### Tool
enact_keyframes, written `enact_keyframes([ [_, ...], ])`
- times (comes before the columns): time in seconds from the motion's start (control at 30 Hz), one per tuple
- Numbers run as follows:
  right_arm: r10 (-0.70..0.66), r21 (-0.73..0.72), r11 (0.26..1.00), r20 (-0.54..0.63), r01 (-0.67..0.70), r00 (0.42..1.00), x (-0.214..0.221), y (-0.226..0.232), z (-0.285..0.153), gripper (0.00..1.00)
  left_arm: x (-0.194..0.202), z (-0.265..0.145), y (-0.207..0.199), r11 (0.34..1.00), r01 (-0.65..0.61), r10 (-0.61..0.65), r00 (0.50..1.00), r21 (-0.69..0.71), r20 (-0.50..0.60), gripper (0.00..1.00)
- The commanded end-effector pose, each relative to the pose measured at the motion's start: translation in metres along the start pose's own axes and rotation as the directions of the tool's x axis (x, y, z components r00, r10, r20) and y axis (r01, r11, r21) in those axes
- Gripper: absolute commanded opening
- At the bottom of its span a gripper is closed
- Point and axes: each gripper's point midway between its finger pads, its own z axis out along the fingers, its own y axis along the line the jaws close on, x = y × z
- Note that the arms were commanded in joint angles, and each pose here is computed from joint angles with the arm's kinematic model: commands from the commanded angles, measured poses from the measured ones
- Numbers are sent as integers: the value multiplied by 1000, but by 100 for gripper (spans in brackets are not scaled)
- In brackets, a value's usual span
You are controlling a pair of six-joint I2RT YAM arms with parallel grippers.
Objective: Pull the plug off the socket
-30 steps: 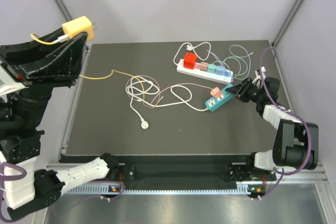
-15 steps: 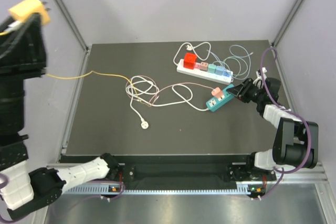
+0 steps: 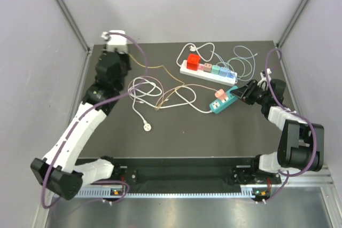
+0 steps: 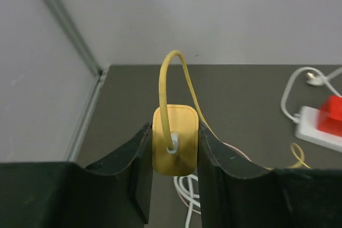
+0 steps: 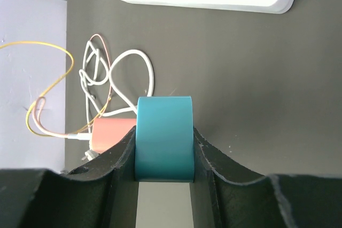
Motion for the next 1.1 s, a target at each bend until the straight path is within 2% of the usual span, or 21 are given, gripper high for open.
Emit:
enact_keyframes([
  [0.0, -70, -60, 996, 48, 73, 996, -16, 15, -3, 0, -12, 26, 57, 943, 317, -308, 946, -97, 101, 0],
  [0.07, -72, -62, 995, 50, 75, 996, -16, 16, -4, 0, 13, 47, 70, 912, 383, -375, 923, -146, 81, 0],
  [0.1, -76, -65, 995, 50, 79, 996, -16, 17, -4, 0, 38, 63, 71, 904, 389, -390, 920, -178, 31, 0],
  [0.17, -80, -69, 994, 54, 83, 995, -17, 18, -5, 0, 60, 83, 88, 853, 461, -466, 884, -243, 40, 0],
  [0.2, -79, -75, 994, 46, 82, 996, -15, 19, -4, 0, 85, 98, 92, 837, 470, -488, 873, -281, 7, 0],
  [0.23, -80, -79, 993, 47, 84, 996, -15, 19, -5, 0, 94, 106, 104, 796, 519, -537, 843, -312, 32, 0],
  [0.33, -78, -90, 993, 39, 81, 996, -14, 20, -4, 0, 131, 132, 112, 744, 575, -604, 797, -341, 25, 0],
  [0.53, -76, -105, 991, 22, 77, 997, -11, 19, -1, 0, 173, 177, 151, 641, 658, -682, 724, -396, 98, 0],
  [0.57, -76, -107, 991, 19, 78, 997, -10, 18, -1, 0, 194, 185, 159, 626, 657, -695, 715, -419, 82, 0],
  [0.63, -82, -111, 990, 12, 83, 997, -9, 17, 0, 0, 197, 199, 169, 583, 707, -732, 670, -400, 119, 0],
  [0.67, -80, -111, 991, 9, 80, 997, -8, 16, 1, 0, 221, 207, 181, 557, 716, -751, 651, -422, 113, 0],
  [0.7, -78, -117, 990, -1, 78, 997, -7, 16, 2, 0, 224, 215, 180, 535, 753, -782, 613, -383, 112, 0],
  [0.73, -81, -122, 989, -2, 80, 997, -7, 16, 2, 0, 223, 223, 183, 526, 771, -795, 595, -358, 114, 0],
  [0.77, -79, -125, 989, -6, 78, 997, -6, 16, 3, 0, 246, 230, 192, 506, 776, -810, 578, -377, 103, 0],
  [0.83, -74, -127, 989, -11, 72, 997, -5, 15, 3, 0, 247, 243, 195, 481, 813, -837, 538, -328, 104, 0],
  [0.87, -77, -129, 989, -8, 75, 997, -6, 15, 4, 0, 268, 246, 204, 457, 818, -849, 518, -350, 102, 0],
  [0.9, -73, -134, 988, -12, 71, 997, -5, 16, 4, 0, 272, 250, 204, 432, 836, -866, 489, -339, 102, 0],
  [0.93, -72, -132, 989, -9, 70, 997, -5, 15, 4, 0, 270, 255, 208, 421, 847, -872, 476, -324, 114, 0],
  [1.0, -73, -137, 988, -7, 72, 997, -5, 16, 4, 0, 298, 262, 217, 388, 854, -888, 447, -347, 109, 4],
  [1.07, -76, -138, 988, -6, 74, 997, -6, 16, 4, 0, 307, 268, 216, 378, 864, -901, 426, -332, 85, 8],
])
